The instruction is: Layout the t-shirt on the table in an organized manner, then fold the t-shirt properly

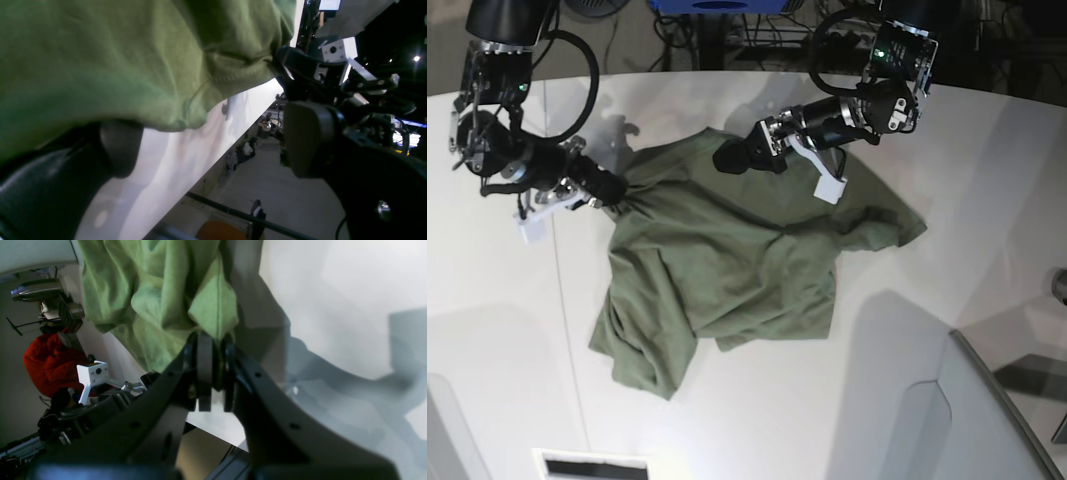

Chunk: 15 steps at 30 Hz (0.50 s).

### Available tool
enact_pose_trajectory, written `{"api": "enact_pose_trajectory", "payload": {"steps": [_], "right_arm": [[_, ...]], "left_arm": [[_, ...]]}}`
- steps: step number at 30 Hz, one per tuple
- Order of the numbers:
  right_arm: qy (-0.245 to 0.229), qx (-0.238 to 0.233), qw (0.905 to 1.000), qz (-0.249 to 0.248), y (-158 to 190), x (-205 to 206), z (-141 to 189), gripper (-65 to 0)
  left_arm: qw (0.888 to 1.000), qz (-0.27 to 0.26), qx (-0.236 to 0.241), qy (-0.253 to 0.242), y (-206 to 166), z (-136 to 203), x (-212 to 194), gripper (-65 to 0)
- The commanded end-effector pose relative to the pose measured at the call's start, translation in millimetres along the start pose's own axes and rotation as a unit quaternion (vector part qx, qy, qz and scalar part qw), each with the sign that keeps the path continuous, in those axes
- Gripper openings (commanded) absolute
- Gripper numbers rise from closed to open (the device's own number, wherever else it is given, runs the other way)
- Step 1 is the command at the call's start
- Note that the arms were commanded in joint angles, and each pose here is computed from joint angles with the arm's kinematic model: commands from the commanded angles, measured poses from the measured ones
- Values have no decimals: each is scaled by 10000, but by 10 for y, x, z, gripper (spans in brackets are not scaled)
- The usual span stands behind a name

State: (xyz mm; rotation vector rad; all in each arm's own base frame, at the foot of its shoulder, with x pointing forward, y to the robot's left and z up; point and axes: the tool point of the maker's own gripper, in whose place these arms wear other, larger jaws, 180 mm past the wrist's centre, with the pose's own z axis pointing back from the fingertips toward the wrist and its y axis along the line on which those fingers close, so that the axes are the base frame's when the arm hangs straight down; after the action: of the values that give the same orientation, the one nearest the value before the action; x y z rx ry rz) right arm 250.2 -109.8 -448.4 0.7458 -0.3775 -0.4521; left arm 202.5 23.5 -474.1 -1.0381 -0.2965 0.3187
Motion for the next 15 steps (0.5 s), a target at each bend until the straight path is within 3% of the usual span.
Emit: {"api": "enact_pose_trajectory", "payload": {"steps": [1, 3, 5, 8, 11, 13, 15], "right_arm": [[-141, 153, 9997, 95, 98, 114, 26, -629], [-141, 153, 9997, 95, 98, 114, 26, -629], [-141, 153, 9997, 95, 98, 114, 26, -629], [-141, 153, 9997, 95, 98, 114, 26, -629], [-143, 157, 9997, 85, 99, 114, 26, -629], [-143, 157, 9997, 85, 99, 114, 26, -629], [-143, 157, 9997, 85, 99, 114, 26, -629]], "left_arm": [[9992, -53, 349, 210, 132, 3, -66, 0], [9987, -104, 353, 363, 126, -35, -146, -20], [9982, -196, 308, 472, 75, -72, -196, -201], [9944, -635, 459, 713, 61, -70, -262, -380], [9809, -1563, 798, 833, 34, 55, -249, -403], [9638, -2272, 1093, 865, 12, 179, -206, -403], [9392, -3006, 1430, 836, -42, 294, -111, -403]]}}
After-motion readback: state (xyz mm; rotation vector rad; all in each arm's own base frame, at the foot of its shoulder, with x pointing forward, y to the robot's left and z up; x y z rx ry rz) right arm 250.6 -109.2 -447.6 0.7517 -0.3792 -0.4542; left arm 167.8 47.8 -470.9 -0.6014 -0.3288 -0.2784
